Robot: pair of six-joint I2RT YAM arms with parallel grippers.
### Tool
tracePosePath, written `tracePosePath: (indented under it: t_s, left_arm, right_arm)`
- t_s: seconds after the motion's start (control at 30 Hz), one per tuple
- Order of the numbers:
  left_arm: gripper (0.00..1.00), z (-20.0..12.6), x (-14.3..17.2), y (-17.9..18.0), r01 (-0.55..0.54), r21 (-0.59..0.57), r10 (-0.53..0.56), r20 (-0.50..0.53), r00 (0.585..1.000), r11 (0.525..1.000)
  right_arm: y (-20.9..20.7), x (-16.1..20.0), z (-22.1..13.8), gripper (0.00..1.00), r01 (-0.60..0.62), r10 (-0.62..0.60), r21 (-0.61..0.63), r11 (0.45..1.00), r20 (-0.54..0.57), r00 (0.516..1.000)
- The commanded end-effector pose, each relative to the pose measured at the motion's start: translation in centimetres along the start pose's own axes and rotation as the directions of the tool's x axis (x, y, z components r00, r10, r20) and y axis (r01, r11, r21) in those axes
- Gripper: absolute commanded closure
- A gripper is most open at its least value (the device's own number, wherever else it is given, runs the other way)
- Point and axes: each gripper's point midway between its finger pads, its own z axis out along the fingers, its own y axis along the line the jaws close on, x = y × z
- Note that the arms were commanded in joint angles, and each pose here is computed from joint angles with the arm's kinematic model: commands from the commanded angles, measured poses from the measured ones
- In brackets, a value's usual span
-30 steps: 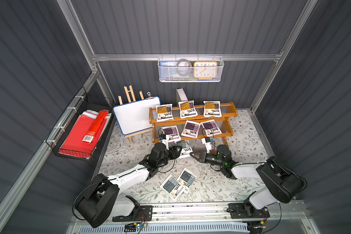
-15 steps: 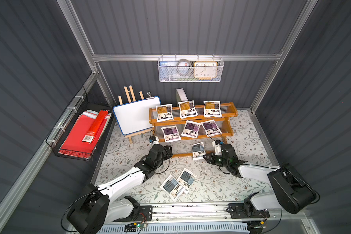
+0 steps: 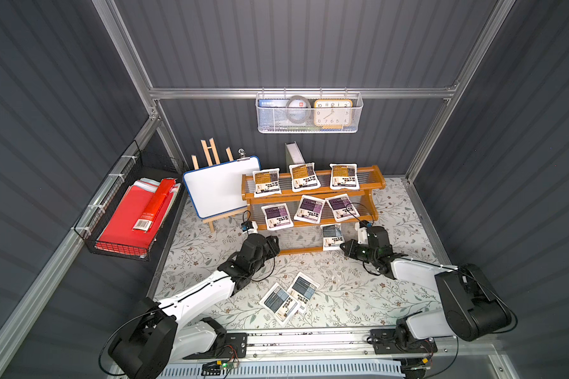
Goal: Place the bagged coffee beans on the shelf by color
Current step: Place the bagged coffee beans on the shelf.
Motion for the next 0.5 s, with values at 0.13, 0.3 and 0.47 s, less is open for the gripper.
tracePosePath:
  t_s: [0.13,0.3,0.47]
  left_arm:
    - [0.40,0.3,0.0,-0.6,0.017,0.022,-0.017,-0.017,1.000,1.000]
    - [0.39,0.3,0.2,-0.2,0.001,0.001,-0.001,-0.022,1.000,1.000]
    - [0.38,0.1,1.4,0.6,-0.086,-0.026,0.083,-0.085,0.993,0.996]
  right_arm:
    - [-1.4,-3.4,-1.5,0.65,-0.027,0.010,0.106,0.994,0.152,0.988]
    - [-0.8,-4.3,-4.0,0.51,-0.008,-0.019,0.119,0.993,0.220,0.975]
    - [0.7,-2.6,-6.1,0.51,0.044,-0.055,0.063,0.997,0.186,0.981]
